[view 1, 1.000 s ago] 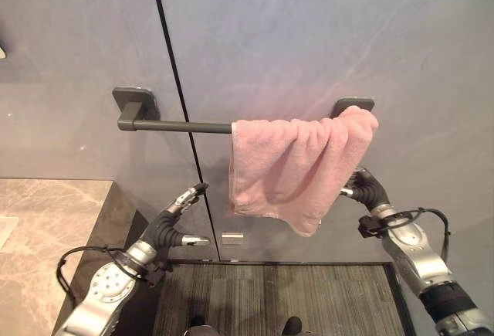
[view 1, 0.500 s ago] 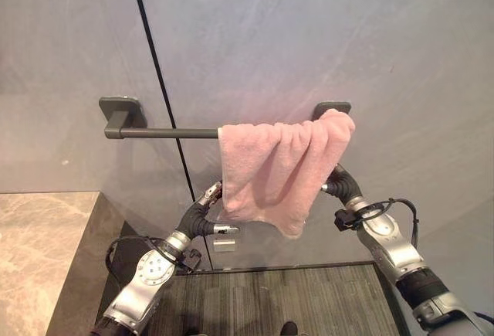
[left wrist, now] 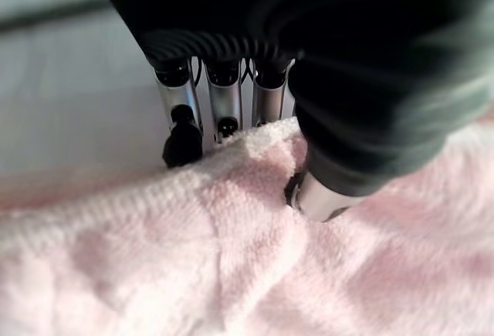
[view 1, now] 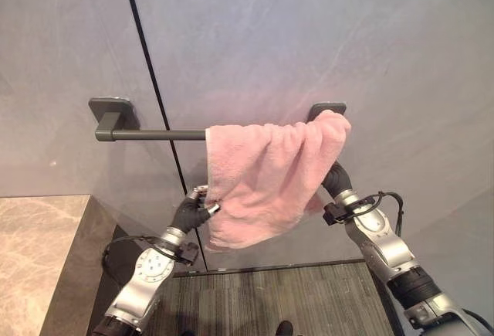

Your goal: Put brush and paste in cup on sink, flatten towel.

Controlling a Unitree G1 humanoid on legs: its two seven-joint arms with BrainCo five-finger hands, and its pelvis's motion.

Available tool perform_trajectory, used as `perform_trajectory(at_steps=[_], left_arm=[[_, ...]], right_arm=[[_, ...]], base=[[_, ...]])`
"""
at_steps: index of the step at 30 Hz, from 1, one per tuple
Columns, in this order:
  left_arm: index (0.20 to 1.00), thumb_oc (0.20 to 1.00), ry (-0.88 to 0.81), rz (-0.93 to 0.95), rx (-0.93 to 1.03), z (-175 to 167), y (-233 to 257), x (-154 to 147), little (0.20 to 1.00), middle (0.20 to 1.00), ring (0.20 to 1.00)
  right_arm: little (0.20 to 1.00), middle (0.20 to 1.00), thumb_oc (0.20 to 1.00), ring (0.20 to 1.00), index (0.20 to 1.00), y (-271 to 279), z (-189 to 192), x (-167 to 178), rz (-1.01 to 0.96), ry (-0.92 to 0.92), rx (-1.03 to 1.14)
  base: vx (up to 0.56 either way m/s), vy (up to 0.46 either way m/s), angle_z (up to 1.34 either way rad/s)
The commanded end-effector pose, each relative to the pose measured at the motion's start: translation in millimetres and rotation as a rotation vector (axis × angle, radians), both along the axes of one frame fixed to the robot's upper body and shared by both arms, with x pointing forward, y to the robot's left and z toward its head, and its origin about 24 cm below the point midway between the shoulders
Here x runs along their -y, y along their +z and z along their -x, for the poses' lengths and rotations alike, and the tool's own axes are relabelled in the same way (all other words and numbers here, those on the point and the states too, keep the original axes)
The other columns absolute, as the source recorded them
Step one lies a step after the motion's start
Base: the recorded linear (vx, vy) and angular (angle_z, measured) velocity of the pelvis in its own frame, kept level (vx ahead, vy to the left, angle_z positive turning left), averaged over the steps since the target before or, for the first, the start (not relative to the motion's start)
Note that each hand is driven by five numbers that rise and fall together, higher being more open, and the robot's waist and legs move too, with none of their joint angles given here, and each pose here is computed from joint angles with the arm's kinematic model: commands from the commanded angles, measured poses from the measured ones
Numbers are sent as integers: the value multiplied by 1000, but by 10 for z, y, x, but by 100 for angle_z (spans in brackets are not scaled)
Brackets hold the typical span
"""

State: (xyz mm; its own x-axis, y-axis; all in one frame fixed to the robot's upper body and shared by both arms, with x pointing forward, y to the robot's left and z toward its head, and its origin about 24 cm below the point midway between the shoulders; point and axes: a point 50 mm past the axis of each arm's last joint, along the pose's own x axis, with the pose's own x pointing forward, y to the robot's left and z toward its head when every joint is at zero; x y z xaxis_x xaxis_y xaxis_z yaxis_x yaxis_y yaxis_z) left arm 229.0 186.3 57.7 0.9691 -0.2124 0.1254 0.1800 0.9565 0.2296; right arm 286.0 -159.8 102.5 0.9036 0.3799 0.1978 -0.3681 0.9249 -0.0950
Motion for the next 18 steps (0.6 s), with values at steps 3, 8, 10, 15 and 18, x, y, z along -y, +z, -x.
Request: perform_trajectory(at_steps=[3,8,10,15,18], left_arm=[[200,200,14,-35,302,122,561,-94,200,200,200],[200,200,39,-22,193,170,336,-129,200,200,200],[200,200,26,-15,178,146,305,-95,200,200,200],[200,200,7,-25,187,129,314,-57,200,200,200],[200,200,17,-31,163,127,259,-61,200,200,200]], right_arm=[[200,200,200,200,200,720,96,-23,-92,66,348],[200,200,200,200,200,422,36,-132,-147,88,194],[200,200,200,200,200,350,-21,-178,-133,78,165],[200,200,200,200,200,491,6,-335,-186,152,214],[200,200,200,200,200,496,-53,-388,-171,128,218]], base=[[-1,18,10],[-9,17,18],[-1,23,20],[6,14,12],[-2,3,1]])
